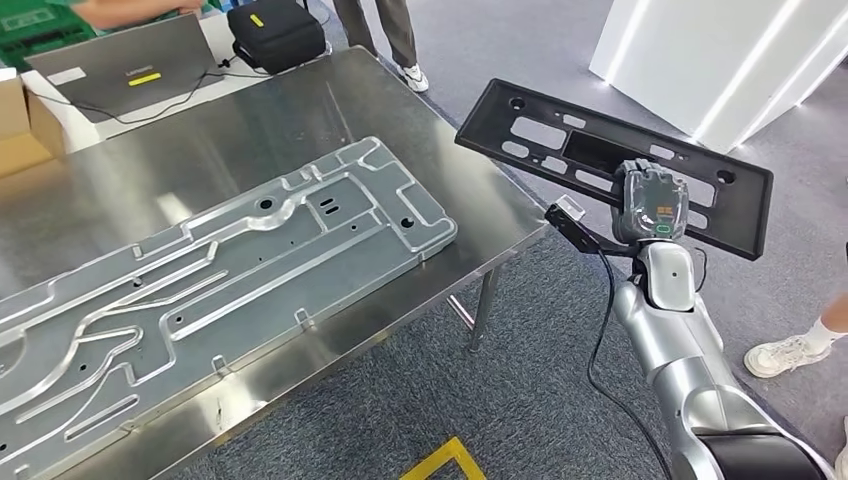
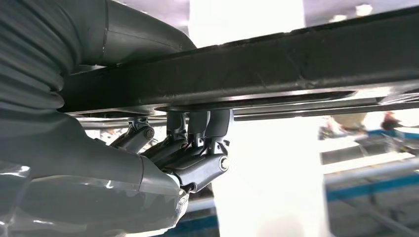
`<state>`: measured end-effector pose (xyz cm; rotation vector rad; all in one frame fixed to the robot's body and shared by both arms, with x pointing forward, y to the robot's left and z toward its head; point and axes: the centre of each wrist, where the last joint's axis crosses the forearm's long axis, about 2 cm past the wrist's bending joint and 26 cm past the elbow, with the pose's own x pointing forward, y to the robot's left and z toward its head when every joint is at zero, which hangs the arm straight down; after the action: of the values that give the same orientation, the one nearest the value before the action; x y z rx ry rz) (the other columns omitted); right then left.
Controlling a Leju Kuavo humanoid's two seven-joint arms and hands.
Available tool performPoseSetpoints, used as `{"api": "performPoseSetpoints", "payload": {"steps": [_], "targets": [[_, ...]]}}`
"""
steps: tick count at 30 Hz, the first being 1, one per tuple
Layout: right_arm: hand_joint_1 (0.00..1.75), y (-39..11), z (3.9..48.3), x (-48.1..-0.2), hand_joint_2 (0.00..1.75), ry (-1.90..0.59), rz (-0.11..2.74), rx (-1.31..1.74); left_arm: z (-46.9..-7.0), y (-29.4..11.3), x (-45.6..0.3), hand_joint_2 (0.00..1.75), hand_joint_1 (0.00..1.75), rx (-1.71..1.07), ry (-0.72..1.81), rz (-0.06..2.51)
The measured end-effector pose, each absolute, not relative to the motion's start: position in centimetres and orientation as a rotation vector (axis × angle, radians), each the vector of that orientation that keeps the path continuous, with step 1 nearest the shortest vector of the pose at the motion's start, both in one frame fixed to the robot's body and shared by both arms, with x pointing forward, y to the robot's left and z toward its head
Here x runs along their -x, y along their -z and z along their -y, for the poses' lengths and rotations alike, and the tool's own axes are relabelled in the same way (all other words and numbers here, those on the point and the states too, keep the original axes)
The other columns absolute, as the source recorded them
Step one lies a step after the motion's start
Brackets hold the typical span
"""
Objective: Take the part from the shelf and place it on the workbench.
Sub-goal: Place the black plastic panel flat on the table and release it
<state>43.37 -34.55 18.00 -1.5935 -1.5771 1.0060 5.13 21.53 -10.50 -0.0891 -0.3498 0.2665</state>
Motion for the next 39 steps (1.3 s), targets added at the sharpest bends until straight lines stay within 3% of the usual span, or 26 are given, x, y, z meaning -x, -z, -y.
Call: {"api": "performPoseSetpoints", "payload": {"steps": [16, 26, 39], "targets": [[1.75, -23.8, 37.3, -47.2, 1.75, -1.14, 1.409, 1.594, -21.5, 10.5, -5.2, 1.75, 0.0, 0.107, -0.228, 0.333], [1.75, -26.1, 34.2, -48.7, 1.75, -1.146, 1.435, 1.543, -21.6, 10.5, -5.2, 1.75, 0.0, 0.1, -0.213, 0.322], [1.75, -27.9, 33.4, -49.3, 1.75, -1.116, 1.472, 1.559, -21.6, 10.5, -5.3, 1.75, 0.0, 0.084, -0.214, 0.316]]}}
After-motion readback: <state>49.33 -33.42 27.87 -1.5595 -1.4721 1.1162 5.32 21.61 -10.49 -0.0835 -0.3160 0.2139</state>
